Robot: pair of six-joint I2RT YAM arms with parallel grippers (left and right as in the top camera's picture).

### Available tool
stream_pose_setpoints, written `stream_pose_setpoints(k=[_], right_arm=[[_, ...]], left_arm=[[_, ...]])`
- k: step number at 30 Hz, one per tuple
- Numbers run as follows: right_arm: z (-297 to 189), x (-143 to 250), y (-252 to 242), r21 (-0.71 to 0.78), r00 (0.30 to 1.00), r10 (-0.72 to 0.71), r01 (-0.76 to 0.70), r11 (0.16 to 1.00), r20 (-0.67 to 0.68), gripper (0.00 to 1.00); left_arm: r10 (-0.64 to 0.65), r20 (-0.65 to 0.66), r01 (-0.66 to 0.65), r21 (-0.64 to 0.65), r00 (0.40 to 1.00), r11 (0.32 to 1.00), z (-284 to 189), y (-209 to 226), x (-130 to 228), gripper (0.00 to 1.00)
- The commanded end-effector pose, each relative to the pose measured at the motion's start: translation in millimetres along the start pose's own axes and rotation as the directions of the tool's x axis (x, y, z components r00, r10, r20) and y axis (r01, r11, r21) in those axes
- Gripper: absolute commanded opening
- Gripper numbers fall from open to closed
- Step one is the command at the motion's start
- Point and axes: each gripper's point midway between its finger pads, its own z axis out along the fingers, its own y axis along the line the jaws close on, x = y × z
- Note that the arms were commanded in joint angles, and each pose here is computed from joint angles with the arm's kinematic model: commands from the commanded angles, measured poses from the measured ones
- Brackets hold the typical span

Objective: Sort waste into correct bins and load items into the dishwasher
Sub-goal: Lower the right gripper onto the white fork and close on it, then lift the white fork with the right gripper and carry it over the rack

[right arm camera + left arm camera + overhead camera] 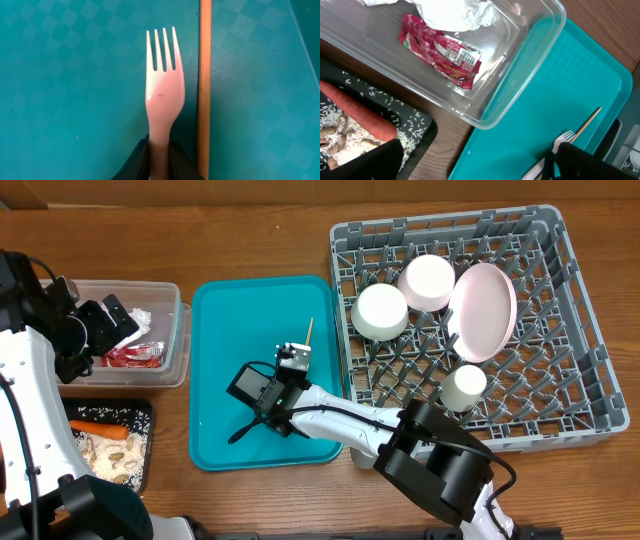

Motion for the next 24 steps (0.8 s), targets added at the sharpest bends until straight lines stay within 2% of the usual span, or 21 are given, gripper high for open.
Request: stream_pose_setpoints(k=[1,4,8,18,24], right_arm=[[-8,-6,3,-0.015,0.999,-0.035,0.035,0.999,0.006,0.04],[-17,-11,8,-0.042,0.999,-0.046,0.046,0.998,0.008,0.04],[-36,-14,23,-0.129,0.988,-0.156,0.154,0.98,-0.009,0.04],[-48,-14,26,-0.162,0.985,-0.171,0.164,0.973,-0.029,0.04],[-75,-34,29,-0.199,0.944,-0.328,0.33,0.923,0.044,0.04]], left_arm=[[0.002,0.022,-0.002,0.01,1.0,1.0,-6,-4,-5,1.0],[0.002,0.023,-0.002,0.01,1.0,1.0,-6,-4,-5,1.0],[0.002,0.023,-0.002,0.01,1.0,1.0,-6,-4,-5,1.0],[0.002,0.022,-0.002,0.01,1.0,1.0,-6,-4,-5,1.0],[0.002,0.023,-0.002,0.01,1.0,1.0,-6,-4,-5,1.0]])
